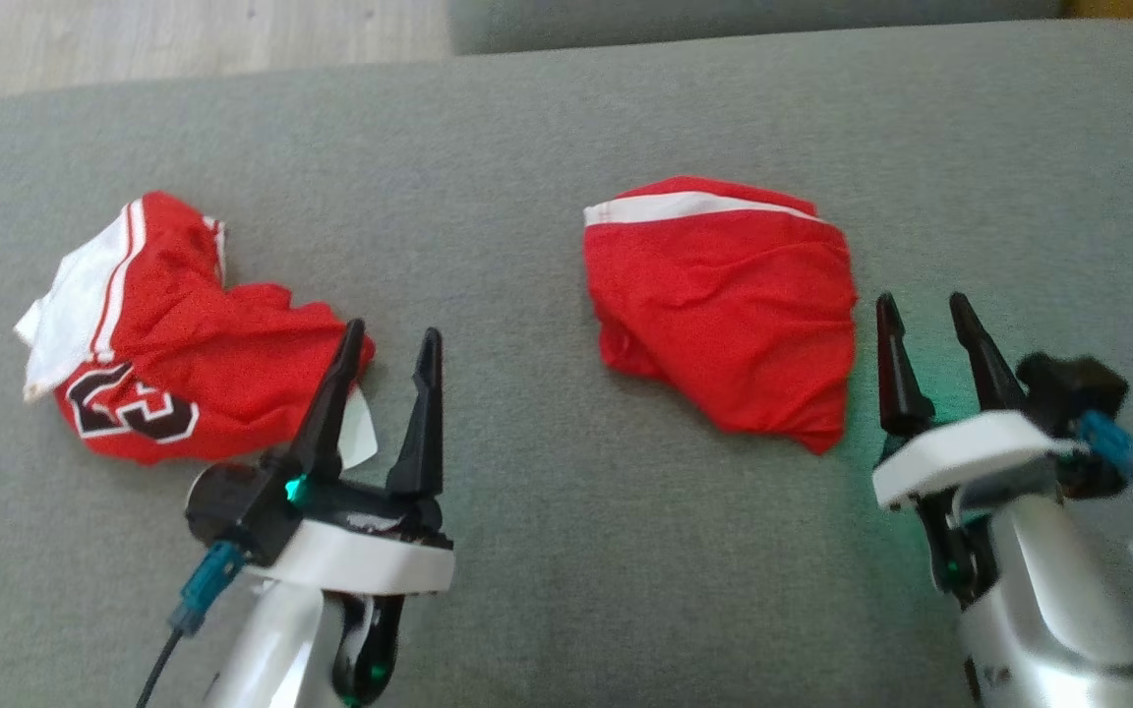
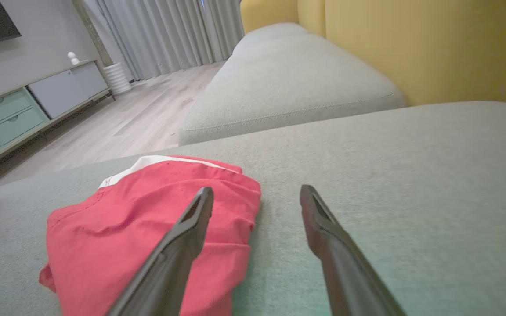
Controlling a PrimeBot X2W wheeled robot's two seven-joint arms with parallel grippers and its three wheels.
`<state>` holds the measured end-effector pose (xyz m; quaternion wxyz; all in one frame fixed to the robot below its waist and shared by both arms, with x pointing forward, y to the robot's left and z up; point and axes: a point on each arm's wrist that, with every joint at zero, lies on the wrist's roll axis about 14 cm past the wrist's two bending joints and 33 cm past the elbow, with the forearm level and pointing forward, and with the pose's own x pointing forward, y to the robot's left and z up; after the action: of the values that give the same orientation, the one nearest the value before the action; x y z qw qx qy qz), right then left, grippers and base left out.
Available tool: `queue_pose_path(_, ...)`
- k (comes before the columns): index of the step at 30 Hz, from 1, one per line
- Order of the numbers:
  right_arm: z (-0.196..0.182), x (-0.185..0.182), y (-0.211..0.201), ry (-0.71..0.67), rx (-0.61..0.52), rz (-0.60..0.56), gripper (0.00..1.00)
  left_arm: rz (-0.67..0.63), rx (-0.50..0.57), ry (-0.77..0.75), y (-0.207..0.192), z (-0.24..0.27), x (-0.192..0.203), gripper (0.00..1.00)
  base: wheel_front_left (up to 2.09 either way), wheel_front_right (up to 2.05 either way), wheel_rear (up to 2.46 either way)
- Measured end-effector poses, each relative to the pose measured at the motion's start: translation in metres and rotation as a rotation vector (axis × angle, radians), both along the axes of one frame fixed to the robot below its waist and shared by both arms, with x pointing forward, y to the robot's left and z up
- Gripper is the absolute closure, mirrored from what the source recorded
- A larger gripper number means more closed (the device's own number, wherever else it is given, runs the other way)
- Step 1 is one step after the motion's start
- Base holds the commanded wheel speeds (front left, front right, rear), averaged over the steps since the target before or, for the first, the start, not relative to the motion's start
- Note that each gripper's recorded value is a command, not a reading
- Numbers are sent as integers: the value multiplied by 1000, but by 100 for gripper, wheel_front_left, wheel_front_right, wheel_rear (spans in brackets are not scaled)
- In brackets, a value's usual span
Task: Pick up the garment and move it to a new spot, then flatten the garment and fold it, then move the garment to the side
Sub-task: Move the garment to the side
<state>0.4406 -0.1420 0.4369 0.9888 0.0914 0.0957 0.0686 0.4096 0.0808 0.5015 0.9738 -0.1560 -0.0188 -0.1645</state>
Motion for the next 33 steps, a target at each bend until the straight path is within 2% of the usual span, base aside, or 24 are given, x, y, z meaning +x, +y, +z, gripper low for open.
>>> queue_pose_path(9, -58, 11, 32, 277, 88, 61, 0, 44, 5, 18, 16, -6, 4, 0, 0, 0, 0)
queue_pose_path(15, -64, 30, 57, 310, 86, 130, 0, 66, 4, 40, 24, -13, 4, 0, 0, 0, 0)
queue_pose_path(16, -64, 33, 60, 310, 75, 144, 67, 68, 5, 41, 25, -14, 4, 0, 0, 0, 0)
queue_pose_path(17, -64, 34, 63, 303, 63, 155, 100, 70, 5, 43, 25, -14, 4, 0, 0, 0, 0)
queue_pose_path(26, -56, 36, 60, 198, -128, 224, 100, 35, -1, 21, 14, -7, 10, 0, 0, 0, 0)
queue_pose_path(33, -42, 33, 22, 140, -260, 208, 100, -58, -12, -7, -18, 2, 8, 0, 0, 0, 0)
